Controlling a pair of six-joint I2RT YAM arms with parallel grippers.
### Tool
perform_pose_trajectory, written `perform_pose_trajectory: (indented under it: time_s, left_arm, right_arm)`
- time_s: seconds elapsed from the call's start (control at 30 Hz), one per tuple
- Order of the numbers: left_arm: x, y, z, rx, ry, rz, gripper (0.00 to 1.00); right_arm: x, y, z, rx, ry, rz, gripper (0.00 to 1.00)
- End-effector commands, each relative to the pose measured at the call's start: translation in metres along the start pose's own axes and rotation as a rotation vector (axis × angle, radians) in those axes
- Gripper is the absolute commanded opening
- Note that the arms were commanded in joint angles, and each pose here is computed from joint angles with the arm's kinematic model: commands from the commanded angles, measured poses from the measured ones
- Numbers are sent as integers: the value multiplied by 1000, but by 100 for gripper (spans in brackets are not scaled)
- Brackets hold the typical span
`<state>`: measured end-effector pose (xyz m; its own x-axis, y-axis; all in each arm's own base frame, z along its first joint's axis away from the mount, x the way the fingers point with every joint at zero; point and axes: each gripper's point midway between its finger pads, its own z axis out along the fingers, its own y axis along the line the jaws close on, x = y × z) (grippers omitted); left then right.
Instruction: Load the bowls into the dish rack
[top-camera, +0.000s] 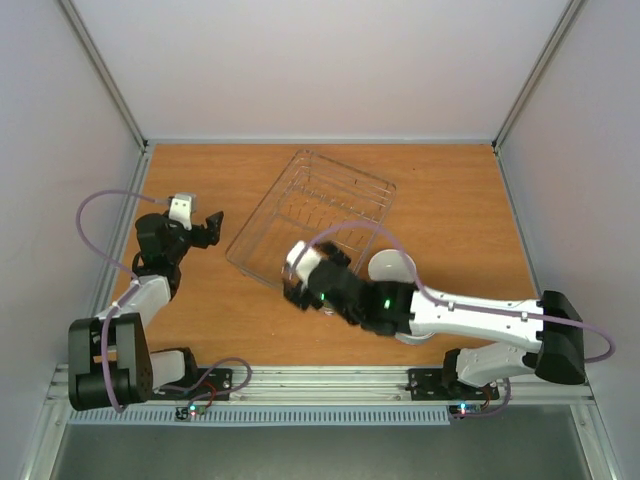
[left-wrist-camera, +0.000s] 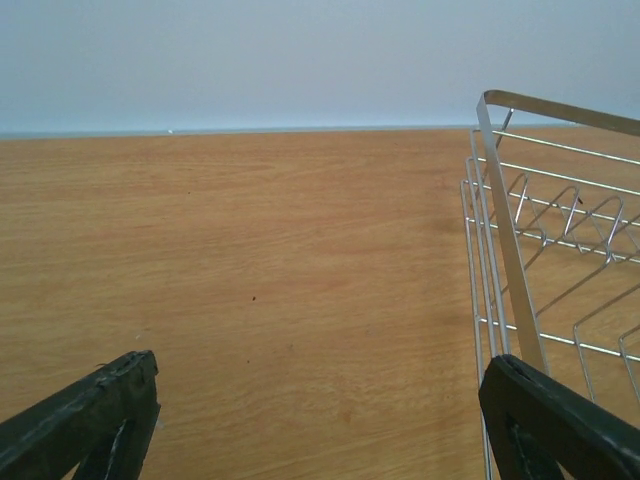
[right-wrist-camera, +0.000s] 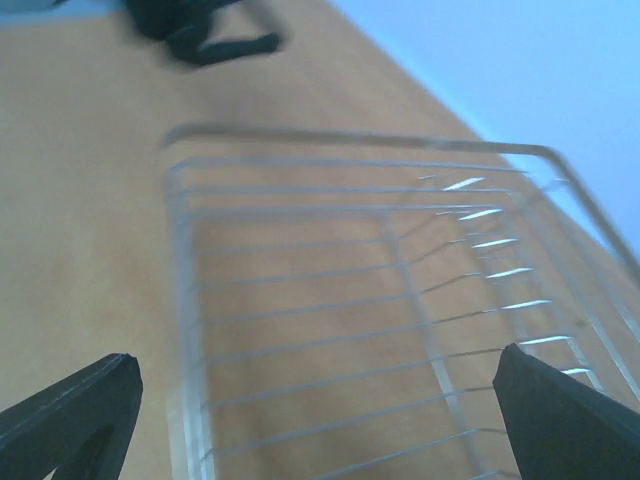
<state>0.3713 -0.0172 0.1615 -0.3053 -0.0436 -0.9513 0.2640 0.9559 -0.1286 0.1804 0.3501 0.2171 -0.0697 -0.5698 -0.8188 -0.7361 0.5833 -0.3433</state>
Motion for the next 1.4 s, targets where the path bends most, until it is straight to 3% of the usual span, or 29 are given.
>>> perform_pose_trajectory:
  time_s: [0.0,0.07,0.17,0.33,0.5,0.6,0.8,1.07,1.37]
  left_arm:
    - [-4,0,10,36,49,-18,87]
    - [-5,-2,13,57,63,-32,85]
    - [-7,-10,15,100,74,-41,83]
    - [-7,-23,18,145,93,-29,83]
    - [4,-15,25,76,151,-9,82]
    - [12,-3,31,11,202,-13,82]
    - [25,-12,40,59,279,-21,78]
    - [40,-37,37,147,337,25,72]
    - [53,-58,29,246,384,56,70]
  right_arm:
    - [0,-98,7,217,110,297,99]
    - [16,-147,10,296,189,475,99]
    - [50,-206,13,384,305,710,88]
    - [94,-260,26,462,441,895,69]
    - [137,-277,48,472,531,988,26]
    - [159,-279,59,468,574,1021,11]
    - [186,-276,73,477,632,1030,4]
    - [209,-273,88,471,682,1037,1]
    - [184,-283,97,412,588,995,1]
